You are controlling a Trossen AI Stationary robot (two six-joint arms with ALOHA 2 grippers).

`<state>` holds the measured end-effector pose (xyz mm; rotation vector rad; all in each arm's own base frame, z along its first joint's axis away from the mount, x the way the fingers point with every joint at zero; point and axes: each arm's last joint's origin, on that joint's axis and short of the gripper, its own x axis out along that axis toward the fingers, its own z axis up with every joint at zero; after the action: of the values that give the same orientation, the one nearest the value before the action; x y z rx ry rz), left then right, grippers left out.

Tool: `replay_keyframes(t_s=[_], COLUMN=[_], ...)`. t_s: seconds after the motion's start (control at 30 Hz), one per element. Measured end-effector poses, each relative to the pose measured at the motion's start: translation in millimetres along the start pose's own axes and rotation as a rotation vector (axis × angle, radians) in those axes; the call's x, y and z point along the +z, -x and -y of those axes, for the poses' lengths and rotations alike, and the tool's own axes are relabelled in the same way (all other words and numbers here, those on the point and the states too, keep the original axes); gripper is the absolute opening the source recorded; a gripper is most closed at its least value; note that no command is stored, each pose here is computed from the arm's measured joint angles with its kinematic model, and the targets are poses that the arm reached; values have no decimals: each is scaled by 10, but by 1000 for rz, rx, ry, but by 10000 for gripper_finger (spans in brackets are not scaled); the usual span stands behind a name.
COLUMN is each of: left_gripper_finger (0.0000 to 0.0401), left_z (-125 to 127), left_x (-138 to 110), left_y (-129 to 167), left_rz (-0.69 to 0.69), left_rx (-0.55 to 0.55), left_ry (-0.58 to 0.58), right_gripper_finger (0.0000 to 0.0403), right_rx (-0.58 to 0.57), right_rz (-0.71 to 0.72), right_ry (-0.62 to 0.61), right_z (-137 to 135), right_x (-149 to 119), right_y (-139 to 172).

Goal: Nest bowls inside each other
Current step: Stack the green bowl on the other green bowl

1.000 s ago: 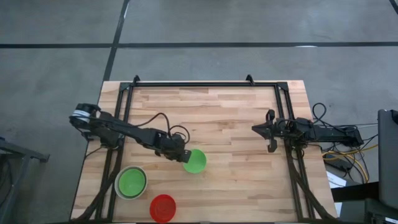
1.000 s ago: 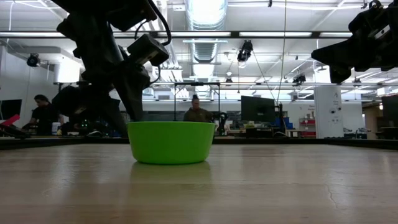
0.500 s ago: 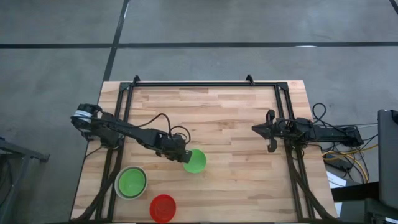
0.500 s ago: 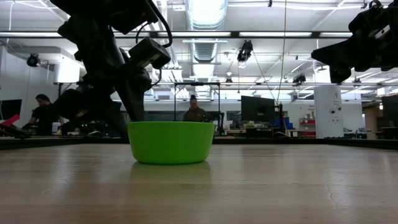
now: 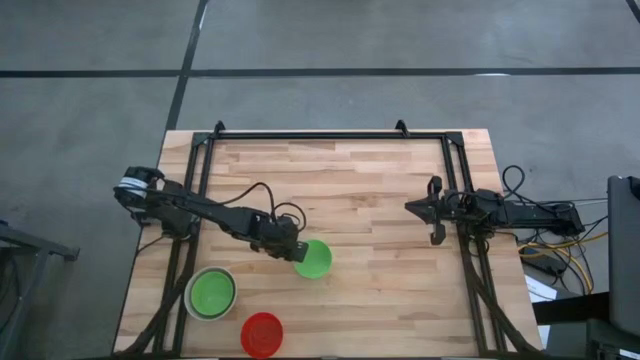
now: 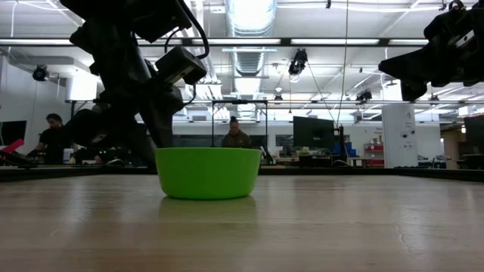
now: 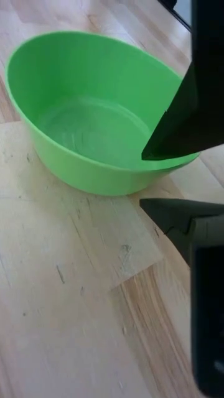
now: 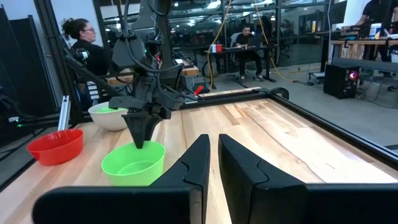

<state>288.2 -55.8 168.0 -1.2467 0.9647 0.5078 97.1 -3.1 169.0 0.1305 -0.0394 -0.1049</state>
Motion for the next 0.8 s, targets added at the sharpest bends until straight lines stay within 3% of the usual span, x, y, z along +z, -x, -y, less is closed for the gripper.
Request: replay_keyframes(t_s=[0.3, 0.8], left_gripper_finger=[13, 5], left_z=[-2, 10], left_x=[-2, -3], left_y=[-1, 34], left_rz=[-4, -2], left_rx=[1, -12], left_ry=[1, -52], right_gripper_finger=[34, 34], right_rx=[0, 0], right_rz=[0, 0], right_ry=[1, 1], right_z=[0, 0], right_x=[0, 0], right_y=[0, 0])
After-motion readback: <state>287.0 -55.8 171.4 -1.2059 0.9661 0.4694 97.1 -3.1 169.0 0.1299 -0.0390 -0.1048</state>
